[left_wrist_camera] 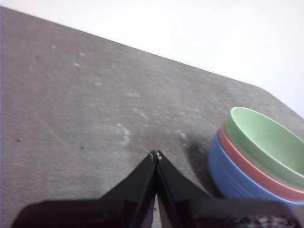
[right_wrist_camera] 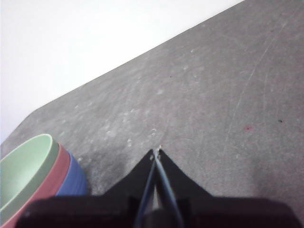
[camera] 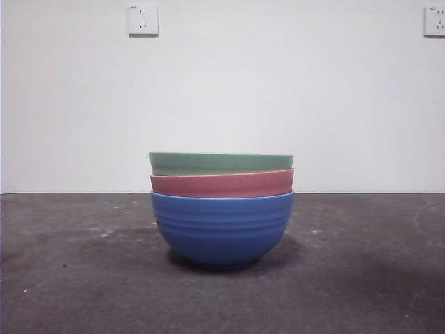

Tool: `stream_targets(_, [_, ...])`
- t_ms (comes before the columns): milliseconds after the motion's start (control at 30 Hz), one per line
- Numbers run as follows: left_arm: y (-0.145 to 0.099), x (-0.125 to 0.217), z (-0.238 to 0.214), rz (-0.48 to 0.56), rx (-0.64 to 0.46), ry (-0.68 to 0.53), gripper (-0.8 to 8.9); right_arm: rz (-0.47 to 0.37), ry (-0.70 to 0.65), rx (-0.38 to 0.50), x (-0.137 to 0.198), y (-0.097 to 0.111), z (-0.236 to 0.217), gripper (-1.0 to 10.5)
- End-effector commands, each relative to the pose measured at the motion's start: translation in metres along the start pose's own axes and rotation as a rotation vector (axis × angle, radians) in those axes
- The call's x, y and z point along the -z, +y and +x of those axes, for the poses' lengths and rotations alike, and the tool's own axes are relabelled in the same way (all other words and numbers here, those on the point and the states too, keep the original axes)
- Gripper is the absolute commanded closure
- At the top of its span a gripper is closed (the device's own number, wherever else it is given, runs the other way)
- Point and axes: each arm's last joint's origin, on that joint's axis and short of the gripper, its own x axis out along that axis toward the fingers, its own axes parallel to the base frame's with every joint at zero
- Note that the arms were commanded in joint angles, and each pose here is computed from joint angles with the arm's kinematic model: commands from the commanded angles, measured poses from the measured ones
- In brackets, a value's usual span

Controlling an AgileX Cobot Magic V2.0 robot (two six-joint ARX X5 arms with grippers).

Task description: Pick up the green bowl on the top,put the green bowl on the left,pick up the red bowl in the middle,put the red bowl on the right

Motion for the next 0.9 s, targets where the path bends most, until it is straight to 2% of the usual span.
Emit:
stream_targets(33, [-0.002, -0.003, -0.002, -0.042, 0.011, 0.007, 8.21, 0.035, 0.001, -0.002, -0.007, 0.005, -0.004, 9.6])
stream_targets(367, [-0.023, -0.044, -0.015, -0.061, -0.011, 0.038, 8.21, 0.035, 0.019, 0.009, -0.053, 0.032, -0.022, 9.6])
stream_targets(467, [-0.028, -0.056, -0.015, -0.062, -0.018, 0.063, 8.21, 0.006, 0.022, 0.008, -0.069, 0.041, -0.025, 9.6])
stream_targets(600, [-0.034, -0.072, -0.013, -0.014, -0.013, 0.079, 8.21, -0.037, 0.04, 0.013, -0.089, 0.051, -0.025, 9.5])
stream_targets(900, [-0.044, -0.102, 0.001, 0.048, 0.079, 0.182, 8.21, -0.123, 0.203, -0.079, -0.122, 0.068, -0.007, 9.5])
